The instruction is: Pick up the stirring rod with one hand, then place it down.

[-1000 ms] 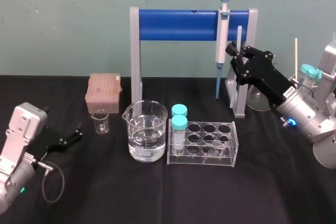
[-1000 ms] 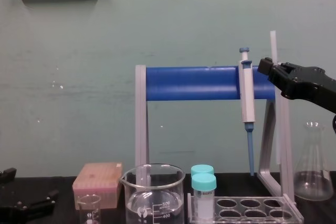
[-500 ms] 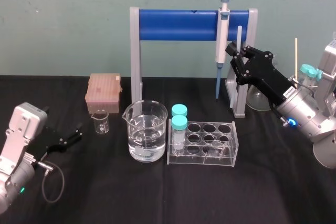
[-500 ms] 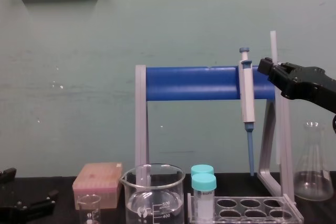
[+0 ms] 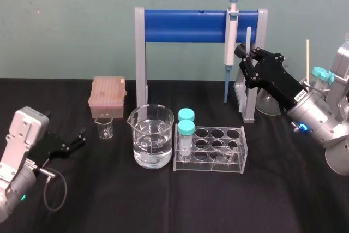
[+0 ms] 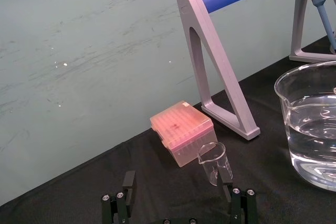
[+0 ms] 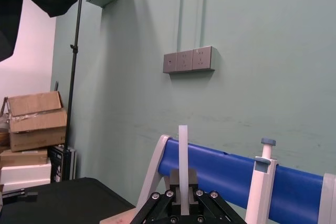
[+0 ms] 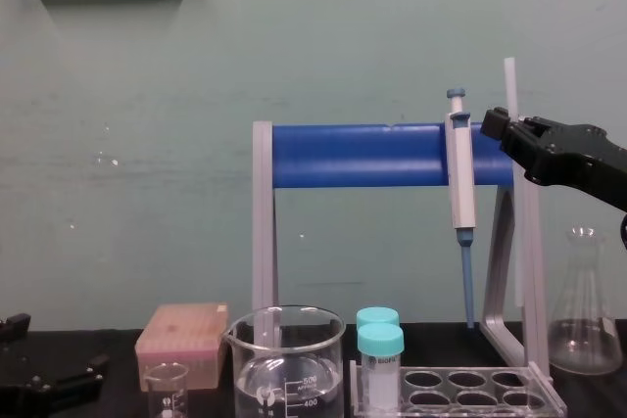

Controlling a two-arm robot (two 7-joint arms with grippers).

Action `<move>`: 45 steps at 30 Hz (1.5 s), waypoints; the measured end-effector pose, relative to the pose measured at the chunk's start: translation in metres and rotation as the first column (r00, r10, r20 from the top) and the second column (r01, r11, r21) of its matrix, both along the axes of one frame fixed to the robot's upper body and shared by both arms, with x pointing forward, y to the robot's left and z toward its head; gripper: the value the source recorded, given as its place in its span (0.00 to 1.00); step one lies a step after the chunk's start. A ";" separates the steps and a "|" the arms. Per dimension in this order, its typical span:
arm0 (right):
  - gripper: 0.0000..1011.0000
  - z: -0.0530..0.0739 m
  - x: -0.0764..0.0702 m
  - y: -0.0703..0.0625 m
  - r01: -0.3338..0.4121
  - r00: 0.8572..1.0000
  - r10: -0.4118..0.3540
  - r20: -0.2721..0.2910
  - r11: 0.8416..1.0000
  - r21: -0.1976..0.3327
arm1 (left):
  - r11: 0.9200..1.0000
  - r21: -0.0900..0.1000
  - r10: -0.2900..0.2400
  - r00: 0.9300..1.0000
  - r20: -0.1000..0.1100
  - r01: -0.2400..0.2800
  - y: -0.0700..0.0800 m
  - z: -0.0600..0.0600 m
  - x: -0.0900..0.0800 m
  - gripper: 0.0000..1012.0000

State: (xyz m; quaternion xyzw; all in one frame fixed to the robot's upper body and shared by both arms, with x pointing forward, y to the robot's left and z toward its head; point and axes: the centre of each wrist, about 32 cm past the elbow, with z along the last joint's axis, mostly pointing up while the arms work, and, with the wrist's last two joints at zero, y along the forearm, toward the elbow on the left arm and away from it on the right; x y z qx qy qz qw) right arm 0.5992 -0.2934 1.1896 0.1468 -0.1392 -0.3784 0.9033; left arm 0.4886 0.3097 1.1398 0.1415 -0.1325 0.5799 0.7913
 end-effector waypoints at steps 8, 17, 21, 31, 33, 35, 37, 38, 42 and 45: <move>0.07 0.000 0.000 0.000 0.000 1.000 0.000 0.000 1.000 0.000 | 1.000 0.000 0.000 1.000 0.000 0.000 0.000 0.000 0.000 0.99; 0.07 0.000 0.000 0.000 0.000 1.000 0.000 0.000 1.000 0.000 | 1.000 0.000 0.000 1.000 0.000 0.000 0.000 0.000 0.000 0.99; 0.07 0.000 0.000 0.000 0.000 1.000 0.000 0.000 1.000 0.000 | 1.000 0.000 0.000 1.000 0.000 0.000 0.000 0.000 0.000 0.99; 0.07 0.000 0.000 0.000 0.000 1.000 0.000 0.000 1.000 0.000 | 1.000 0.000 0.000 1.000 0.000 0.000 0.000 0.000 0.000 0.99; 0.07 0.000 0.000 0.000 0.000 1.000 0.000 0.000 1.000 0.000 | 1.000 0.000 0.000 1.000 0.000 0.000 0.000 0.000 0.000 0.99; 0.07 0.000 0.000 0.000 -0.005 1.000 0.005 -0.002 1.000 -0.001 | 1.000 0.000 0.000 1.000 0.000 0.000 0.000 0.000 0.000 0.99; 0.07 0.000 0.000 -0.001 -0.014 1.000 0.014 -0.006 1.000 -0.002 | 1.000 0.000 0.000 1.000 0.000 0.000 0.000 0.000 0.000 0.99; 0.07 0.001 0.000 -0.001 -0.019 1.000 0.019 -0.008 1.000 -0.003 | 1.000 0.000 0.000 1.000 0.000 0.000 0.000 0.000 0.000 0.99; 0.07 0.001 -0.002 -0.004 -0.039 0.999 0.039 -0.022 0.999 -0.004 | 1.000 0.000 0.000 1.000 0.000 0.000 0.000 0.000 0.000 0.99; 0.07 0.000 -0.006 -0.005 -0.052 0.998 0.052 -0.040 0.999 -0.005 | 1.000 0.000 0.000 1.000 0.000 0.000 0.000 0.000 0.000 0.99</move>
